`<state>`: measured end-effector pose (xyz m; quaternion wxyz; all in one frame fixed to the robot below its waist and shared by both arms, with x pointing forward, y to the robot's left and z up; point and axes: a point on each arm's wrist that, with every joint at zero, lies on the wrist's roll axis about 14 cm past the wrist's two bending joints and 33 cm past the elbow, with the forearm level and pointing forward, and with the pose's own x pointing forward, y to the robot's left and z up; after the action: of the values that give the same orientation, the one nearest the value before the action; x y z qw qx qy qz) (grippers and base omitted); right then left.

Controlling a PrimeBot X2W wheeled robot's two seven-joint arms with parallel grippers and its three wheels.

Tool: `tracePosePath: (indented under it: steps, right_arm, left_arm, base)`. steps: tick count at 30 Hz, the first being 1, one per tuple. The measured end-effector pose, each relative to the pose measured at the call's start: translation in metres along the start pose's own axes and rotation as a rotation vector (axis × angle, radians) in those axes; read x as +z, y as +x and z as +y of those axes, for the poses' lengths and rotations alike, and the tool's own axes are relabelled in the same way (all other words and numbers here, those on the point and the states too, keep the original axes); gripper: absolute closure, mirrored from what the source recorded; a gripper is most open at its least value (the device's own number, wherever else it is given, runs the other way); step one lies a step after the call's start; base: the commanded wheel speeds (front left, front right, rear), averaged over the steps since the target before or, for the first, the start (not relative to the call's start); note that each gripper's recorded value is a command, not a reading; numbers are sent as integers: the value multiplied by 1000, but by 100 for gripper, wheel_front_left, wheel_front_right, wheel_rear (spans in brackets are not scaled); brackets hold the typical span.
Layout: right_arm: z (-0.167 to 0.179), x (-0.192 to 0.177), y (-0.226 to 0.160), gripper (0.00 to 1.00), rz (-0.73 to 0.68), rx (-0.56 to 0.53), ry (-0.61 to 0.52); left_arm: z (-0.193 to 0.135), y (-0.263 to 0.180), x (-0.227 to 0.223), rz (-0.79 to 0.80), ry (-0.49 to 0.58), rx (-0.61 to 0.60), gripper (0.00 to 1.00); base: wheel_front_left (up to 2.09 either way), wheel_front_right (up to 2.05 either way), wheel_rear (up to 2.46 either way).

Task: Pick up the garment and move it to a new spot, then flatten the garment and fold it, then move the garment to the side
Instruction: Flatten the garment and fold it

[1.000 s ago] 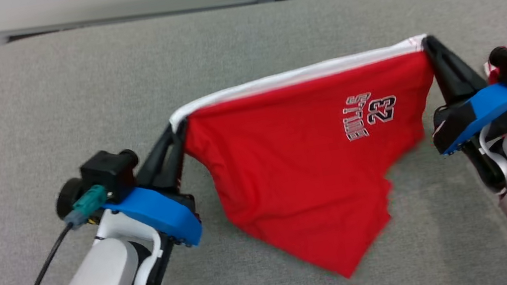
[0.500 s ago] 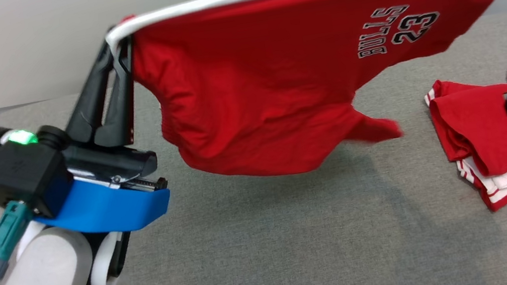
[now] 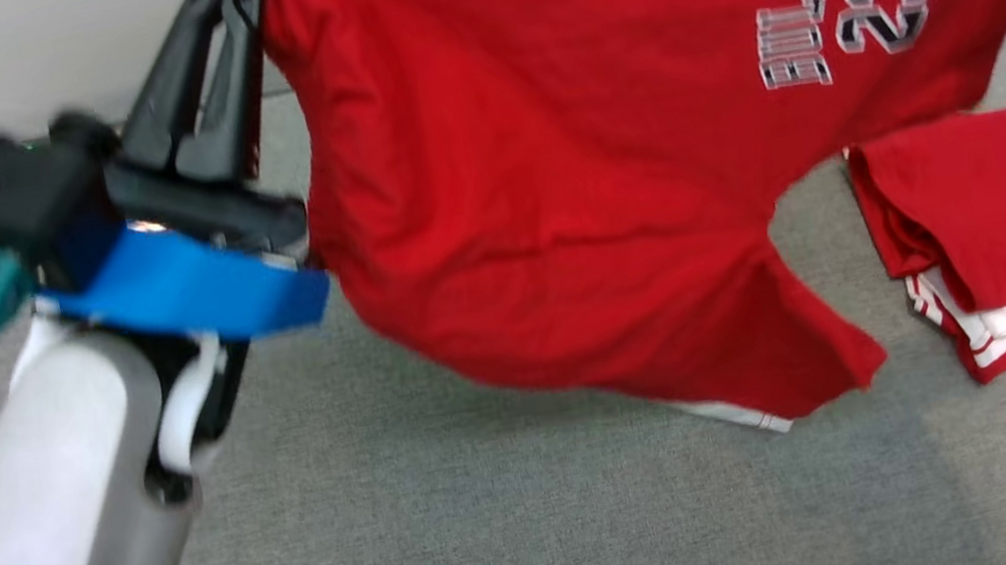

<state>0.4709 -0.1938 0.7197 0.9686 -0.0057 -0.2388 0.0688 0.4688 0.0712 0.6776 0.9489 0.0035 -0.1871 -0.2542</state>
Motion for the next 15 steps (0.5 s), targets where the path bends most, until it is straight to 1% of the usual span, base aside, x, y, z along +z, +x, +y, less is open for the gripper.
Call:
tracePosePath:
  steps: [5, 10, 12, 15]
  right_arm:
    - [0, -29, 42, 100, 34, 13, 29]
    - [7, -31, 92, 100, -9, 26, 75]
    - [14, -32, 105, 100, -18, 36, 100]
    - [31, -50, 114, 100, 23, 60, 130]
  left_arm:
    - [26, 35, -41, 53, -38, 26, 100]
    - [54, 72, -48, 10, -19, 74, 100]
    - [62, 82, -53, 12, -22, 97, 100]
    - [70, 87, -73, 64, -41, 134, 100]
  base:
    - [0, 0, 0]
    - [0, 0, 0]
    - [0, 0, 0]
    - [0, 0, 0]
